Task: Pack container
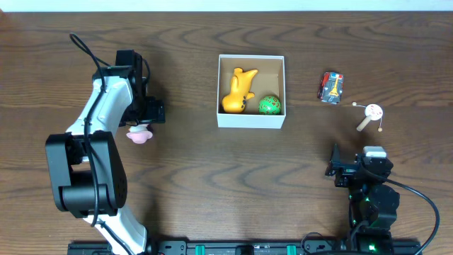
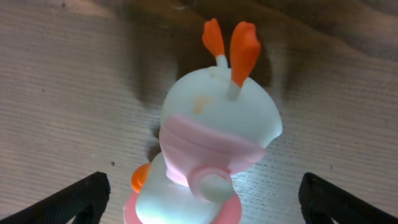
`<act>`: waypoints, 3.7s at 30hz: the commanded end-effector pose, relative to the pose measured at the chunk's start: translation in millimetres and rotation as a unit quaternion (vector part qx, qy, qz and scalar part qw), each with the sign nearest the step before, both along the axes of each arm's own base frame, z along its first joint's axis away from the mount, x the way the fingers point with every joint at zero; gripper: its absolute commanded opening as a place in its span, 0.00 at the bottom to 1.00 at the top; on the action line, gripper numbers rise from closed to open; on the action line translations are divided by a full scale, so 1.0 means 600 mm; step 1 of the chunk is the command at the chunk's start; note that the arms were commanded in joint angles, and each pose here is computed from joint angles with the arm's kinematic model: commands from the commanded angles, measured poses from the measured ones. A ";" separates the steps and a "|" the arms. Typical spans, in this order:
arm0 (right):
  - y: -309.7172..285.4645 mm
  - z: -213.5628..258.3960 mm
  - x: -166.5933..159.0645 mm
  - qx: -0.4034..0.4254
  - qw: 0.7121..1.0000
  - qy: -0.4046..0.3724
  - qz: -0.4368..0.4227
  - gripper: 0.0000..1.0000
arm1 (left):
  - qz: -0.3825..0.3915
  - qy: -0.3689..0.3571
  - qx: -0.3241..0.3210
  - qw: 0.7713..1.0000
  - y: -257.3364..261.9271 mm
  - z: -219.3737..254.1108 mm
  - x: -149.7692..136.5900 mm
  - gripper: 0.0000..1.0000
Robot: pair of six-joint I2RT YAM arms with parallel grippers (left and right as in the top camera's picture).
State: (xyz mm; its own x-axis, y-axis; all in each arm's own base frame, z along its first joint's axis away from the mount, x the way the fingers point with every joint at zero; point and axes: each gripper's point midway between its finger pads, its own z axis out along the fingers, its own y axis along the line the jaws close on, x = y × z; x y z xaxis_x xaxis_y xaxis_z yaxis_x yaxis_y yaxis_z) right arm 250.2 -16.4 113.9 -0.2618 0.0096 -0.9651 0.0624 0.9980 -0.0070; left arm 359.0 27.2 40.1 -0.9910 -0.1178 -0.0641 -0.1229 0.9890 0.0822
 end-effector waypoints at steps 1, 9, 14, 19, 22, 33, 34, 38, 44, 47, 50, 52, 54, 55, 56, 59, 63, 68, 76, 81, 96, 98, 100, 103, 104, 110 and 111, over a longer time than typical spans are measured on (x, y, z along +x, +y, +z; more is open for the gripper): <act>0.007 -0.003 0.000 0.001 1.000 0.002 0.007 0.99 | -0.007 0.007 0.003 1.000 0.003 -0.006 -0.003 0.98; 0.007 -0.003 0.000 0.001 1.000 0.002 0.007 0.99 | -0.005 0.005 0.002 1.000 0.002 -0.006 -0.002 0.98; 0.007 -0.003 0.000 0.001 1.000 0.002 0.007 0.99 | -0.006 0.004 0.002 1.000 0.002 -0.006 -0.002 0.98; 0.007 -0.003 0.000 0.001 1.000 0.002 0.007 0.99 | -0.005 0.004 0.002 1.000 0.002 -0.006 -0.002 0.98; 0.007 -0.003 0.000 0.001 1.000 0.002 0.007 0.99 | -0.005 0.004 0.002 1.000 0.002 -0.006 -0.002 0.98; 0.007 -0.003 0.000 0.001 1.000 0.002 0.007 0.99 | -0.006 0.004 0.002 1.000 0.002 -0.006 -0.002 0.98; 0.007 -0.003 0.000 0.001 1.000 0.002 0.007 0.99 | -0.006 0.004 0.002 1.000 0.002 -0.006 -0.002 0.98; 0.007 -0.003 0.000 0.001 1.000 0.002 0.007 0.99 | -0.005 0.005 0.002 1.000 0.002 -0.006 -0.002 0.98; 0.007 -0.003 0.000 0.001 1.000 0.002 0.007 0.99 | -0.005 0.004 0.002 1.000 0.002 -0.006 -0.002 0.98; -0.007 0.009 0.002 -0.021 1.000 -0.011 -0.013 0.99 | -0.005 0.004 0.002 1.000 0.002 -0.006 -0.002 0.98; -0.010 0.031 0.006 -0.020 0.999 -0.038 -0.019 0.99 | -0.006 0.004 0.002 1.000 0.002 -0.006 -0.002 0.98; -0.011 0.046 0.009 0.008 0.998 -0.059 -0.026 0.99 | -0.006 0.004 0.002 1.000 0.002 -0.006 -0.002 0.98; -0.011 0.059 0.011 0.039 0.996 -0.067 -0.033 0.99 | -0.006 0.004 0.002 1.000 0.002 -0.006 -0.002 0.98; -0.011 0.065 0.012 0.043 0.996 -0.069 -0.033 0.99 | -0.006 0.004 0.002 1.000 0.002 -0.006 -0.002 0.98; -0.012 0.075 0.014 0.046 0.996 -0.072 -0.035 0.99 | -0.005 0.004 0.002 1.000 0.002 -0.006 -0.002 0.98; -0.029 0.125 0.027 0.042 0.994 -0.074 -0.063 0.99 | -0.005 0.004 0.002 1.000 0.002 -0.006 -0.002 0.98; -0.039 0.201 0.076 0.038 0.995 -0.056 -0.078 0.99 | -0.006 0.004 0.002 1.000 0.002 -0.006 -0.002 0.98; -0.016 0.256 0.185 0.050 0.998 0.023 -0.035 0.99 | -0.005 0.004 0.002 1.000 0.002 -0.006 -0.002 0.98; 0.042 0.255 0.319 0.094 0.985 0.134 0.062 0.99 | -0.005 0.004 0.002 1.000 0.002 -0.006 -0.002 0.98; 0.042 0.234 0.349 0.124 0.981 0.138 0.053 0.99 | -0.005 0.004 0.002 1.000 0.002 -0.006 -0.002 0.98; 0.089 0.108 0.388 0.049 0.977 0.207 0.016 0.73 | -0.005 0.004 0.002 1.000 0.002 -0.006 -0.002 0.98; 0.091 0.084 0.390 0.029 0.975 0.221 0.006 0.76 | -0.006 0.004 0.002 1.000 0.002 -0.006 -0.002 0.98; 0.091 0.061 0.392 0.022 0.972 0.235 0.000 0.77 | -0.005 0.004 0.002 1.000 0.002 -0.006 -0.002 0.98; 0.078 0.032 0.395 0.011 0.968 0.252 -0.019 0.78 | -0.005 0.004 0.002 1.000 0.002 -0.006 -0.002 0.98; 0.071 0.026 0.396 0.008 0.967 0.253 -0.029 0.78 | -0.005 0.005 0.002 1.000 0.002 -0.006 -0.002 0.98; 0.043 -0.009 0.408 0.029 0.963 0.258 -0.068 0.80 | -0.005 0.005 0.002 1.000 0.002 -0.006 -0.002 0.98; 0.036 -0.017 0.409 0.036 0.962 0.261 -0.076 0.80 | -0.006 0.005 0.002 1.000 0.002 -0.006 -0.002 0.98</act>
